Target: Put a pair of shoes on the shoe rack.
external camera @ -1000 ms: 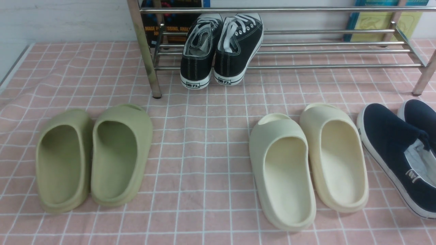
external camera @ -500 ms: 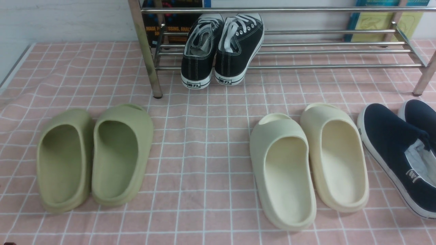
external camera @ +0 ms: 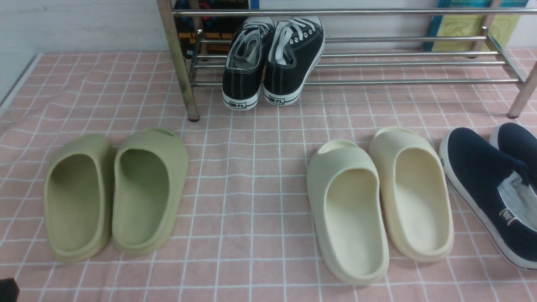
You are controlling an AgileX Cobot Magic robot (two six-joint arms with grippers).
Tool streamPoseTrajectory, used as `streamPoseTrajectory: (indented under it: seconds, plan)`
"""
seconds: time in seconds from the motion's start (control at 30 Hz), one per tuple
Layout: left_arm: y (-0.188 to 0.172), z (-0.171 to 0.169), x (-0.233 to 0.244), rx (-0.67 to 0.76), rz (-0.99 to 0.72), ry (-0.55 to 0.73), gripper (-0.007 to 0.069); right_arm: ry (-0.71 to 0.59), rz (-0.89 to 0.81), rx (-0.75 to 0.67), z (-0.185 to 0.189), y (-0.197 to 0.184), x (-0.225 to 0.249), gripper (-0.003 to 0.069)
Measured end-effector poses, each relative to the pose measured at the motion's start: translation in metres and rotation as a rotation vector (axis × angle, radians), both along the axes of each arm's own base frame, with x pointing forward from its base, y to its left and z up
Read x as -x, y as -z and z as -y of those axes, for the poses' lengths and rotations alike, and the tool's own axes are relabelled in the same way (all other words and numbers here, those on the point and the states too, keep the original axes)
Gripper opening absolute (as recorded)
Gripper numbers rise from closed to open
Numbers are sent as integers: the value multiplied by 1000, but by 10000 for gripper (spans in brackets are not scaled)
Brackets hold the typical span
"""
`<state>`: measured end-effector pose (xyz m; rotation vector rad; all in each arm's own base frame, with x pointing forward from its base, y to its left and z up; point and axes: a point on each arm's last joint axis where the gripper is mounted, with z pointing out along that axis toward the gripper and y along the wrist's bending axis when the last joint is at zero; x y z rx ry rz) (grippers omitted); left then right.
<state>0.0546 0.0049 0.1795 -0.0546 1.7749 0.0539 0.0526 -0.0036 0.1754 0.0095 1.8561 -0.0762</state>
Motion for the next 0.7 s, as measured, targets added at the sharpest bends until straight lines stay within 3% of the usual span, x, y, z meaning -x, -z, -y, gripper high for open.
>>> streamPoseTrajectory:
  seconds: [0.2, 0.7]
  plan:
    - [6, -1, 2, 4, -75, -8, 22, 0, -3, 0, 0, 0, 0, 237]
    - [6, 2, 2, -5, -81, 42, 22, 0, -3, 0, 0, 0, 0, 237]
